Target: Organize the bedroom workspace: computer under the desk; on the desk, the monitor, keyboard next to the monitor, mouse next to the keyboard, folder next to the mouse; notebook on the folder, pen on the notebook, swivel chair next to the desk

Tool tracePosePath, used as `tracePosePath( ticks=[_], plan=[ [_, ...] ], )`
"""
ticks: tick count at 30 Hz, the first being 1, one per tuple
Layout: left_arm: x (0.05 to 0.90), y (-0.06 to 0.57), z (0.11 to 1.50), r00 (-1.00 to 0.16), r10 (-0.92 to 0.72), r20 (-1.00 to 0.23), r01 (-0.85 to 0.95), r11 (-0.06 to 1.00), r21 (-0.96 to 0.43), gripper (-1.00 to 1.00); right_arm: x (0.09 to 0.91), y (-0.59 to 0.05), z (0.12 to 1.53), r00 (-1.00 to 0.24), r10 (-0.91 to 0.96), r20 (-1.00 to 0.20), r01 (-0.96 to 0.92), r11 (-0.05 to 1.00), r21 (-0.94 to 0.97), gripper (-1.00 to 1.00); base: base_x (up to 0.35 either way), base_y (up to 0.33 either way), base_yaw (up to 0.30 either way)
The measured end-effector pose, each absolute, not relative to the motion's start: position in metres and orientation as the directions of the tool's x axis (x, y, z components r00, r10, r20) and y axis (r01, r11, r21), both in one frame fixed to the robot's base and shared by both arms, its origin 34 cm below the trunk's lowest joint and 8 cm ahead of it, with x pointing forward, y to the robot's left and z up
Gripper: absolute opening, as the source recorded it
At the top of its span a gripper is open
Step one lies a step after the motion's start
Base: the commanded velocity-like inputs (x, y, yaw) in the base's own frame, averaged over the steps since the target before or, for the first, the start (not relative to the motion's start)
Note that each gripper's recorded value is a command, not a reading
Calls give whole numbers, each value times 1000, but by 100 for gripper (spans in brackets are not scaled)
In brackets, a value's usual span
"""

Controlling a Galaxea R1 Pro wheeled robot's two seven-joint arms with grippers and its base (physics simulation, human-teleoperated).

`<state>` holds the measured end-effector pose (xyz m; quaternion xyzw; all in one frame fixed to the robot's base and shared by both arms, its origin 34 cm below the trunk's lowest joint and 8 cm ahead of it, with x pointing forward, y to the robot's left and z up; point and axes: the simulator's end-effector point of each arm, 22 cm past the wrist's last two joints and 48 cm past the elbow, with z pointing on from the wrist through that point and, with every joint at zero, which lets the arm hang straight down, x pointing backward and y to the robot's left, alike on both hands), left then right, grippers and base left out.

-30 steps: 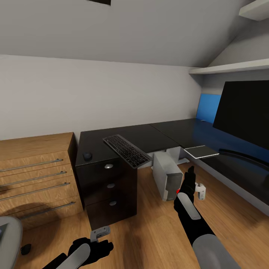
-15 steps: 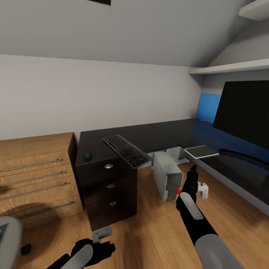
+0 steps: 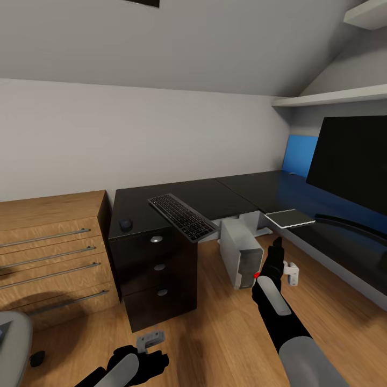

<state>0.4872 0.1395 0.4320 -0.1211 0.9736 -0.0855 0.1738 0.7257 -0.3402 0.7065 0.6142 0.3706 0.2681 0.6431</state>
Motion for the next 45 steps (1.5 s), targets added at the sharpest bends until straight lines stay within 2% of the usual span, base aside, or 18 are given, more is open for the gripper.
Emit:
tracePosePath(
  ticks=[20,45],
  plan=[
    [487,141,431,-910,-264,-318,-206,957,-204,100,722,-346,735,613,780,-123,36,129,991,100,39,0,0],
    [487,141,431,-911,-265,-316,-208,957,-204,100,722,-353,723,613,780,-131,74,108,991,100,51,0,0]
  ],
)
